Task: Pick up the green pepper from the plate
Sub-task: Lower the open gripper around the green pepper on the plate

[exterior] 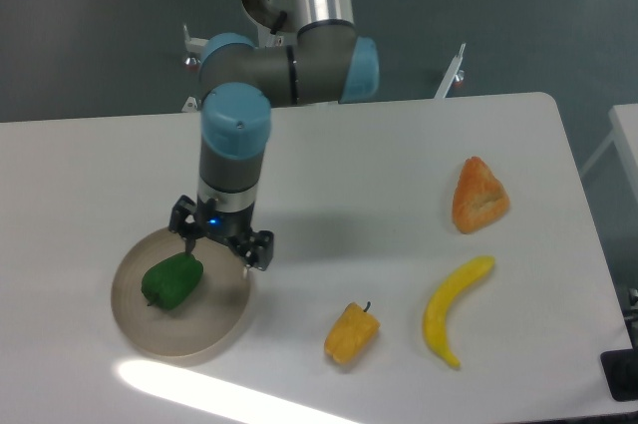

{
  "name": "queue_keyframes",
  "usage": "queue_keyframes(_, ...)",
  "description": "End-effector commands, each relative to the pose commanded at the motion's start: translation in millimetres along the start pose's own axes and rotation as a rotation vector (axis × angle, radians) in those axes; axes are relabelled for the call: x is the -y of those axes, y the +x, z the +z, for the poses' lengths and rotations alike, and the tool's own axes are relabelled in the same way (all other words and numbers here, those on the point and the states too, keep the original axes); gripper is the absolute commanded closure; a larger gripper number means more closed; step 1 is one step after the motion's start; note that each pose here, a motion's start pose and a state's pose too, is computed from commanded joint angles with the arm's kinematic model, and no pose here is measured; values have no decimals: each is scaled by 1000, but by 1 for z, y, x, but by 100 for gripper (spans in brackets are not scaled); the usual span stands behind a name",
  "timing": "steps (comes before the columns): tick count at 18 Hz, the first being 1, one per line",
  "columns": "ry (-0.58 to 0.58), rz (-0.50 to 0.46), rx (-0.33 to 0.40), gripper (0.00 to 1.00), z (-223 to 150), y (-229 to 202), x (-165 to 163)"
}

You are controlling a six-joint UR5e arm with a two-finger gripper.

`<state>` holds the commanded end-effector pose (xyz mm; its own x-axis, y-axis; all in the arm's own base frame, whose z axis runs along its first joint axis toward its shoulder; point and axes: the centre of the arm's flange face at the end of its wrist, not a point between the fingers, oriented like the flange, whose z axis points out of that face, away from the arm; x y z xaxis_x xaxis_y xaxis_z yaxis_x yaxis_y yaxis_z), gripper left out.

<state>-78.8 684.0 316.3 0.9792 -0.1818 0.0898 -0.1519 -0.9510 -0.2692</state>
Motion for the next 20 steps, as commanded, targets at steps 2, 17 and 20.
queue_keyframes(2, -1, 29, -5, 0, 2, 10, 1)
queue_keyframes(17, -30, 217, -29, 0, 42, 22, 3)
queue_keyframes(20, -37, 205, -34, 0, 49, 24, 3)
